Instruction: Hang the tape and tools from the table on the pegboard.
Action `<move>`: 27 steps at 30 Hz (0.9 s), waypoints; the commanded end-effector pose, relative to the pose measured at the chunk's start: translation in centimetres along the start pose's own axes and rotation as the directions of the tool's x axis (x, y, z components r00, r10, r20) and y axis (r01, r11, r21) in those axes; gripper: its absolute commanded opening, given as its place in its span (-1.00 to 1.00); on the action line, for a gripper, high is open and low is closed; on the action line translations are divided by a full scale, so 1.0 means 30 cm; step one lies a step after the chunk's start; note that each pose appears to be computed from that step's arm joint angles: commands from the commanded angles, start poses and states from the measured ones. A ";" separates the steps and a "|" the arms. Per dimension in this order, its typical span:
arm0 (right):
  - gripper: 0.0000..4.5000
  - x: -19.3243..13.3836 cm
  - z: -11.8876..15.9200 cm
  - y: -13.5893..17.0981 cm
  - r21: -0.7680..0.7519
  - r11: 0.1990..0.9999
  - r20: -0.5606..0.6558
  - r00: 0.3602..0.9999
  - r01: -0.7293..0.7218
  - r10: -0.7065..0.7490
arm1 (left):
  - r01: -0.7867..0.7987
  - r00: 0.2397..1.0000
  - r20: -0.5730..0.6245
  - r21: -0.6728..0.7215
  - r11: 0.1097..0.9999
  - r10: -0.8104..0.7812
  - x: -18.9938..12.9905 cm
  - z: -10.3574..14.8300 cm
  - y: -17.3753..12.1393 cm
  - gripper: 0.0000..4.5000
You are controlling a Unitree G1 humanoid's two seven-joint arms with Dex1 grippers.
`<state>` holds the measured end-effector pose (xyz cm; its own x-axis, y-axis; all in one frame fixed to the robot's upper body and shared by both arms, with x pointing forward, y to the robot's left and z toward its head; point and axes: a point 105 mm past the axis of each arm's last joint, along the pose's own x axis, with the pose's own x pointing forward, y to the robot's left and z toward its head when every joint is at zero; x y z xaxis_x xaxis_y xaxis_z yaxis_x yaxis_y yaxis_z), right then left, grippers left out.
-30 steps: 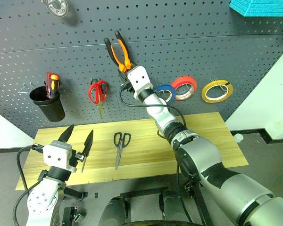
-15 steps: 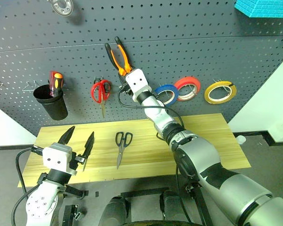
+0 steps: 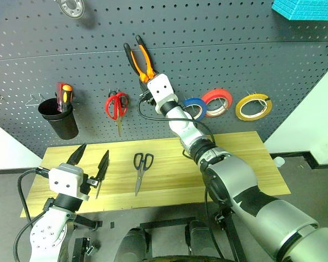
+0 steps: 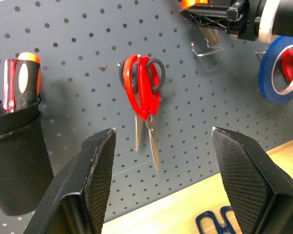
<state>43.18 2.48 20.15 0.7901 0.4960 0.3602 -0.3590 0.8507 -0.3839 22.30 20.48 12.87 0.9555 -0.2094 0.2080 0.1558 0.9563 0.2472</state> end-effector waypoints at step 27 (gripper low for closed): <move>-0.07 -0.004 -0.024 0.029 0.043 0.998 -0.042 0.998 -0.044 0.046 | 0.005 0.999 0.042 0.024 1.000 -0.006 0.012 0.035 0.005 0.46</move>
<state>43.35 2.62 19.34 0.7987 0.5157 0.3101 -0.3991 0.8396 -0.3684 22.53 20.35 13.17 0.9510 -0.2161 0.2209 0.1588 0.9550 0.2506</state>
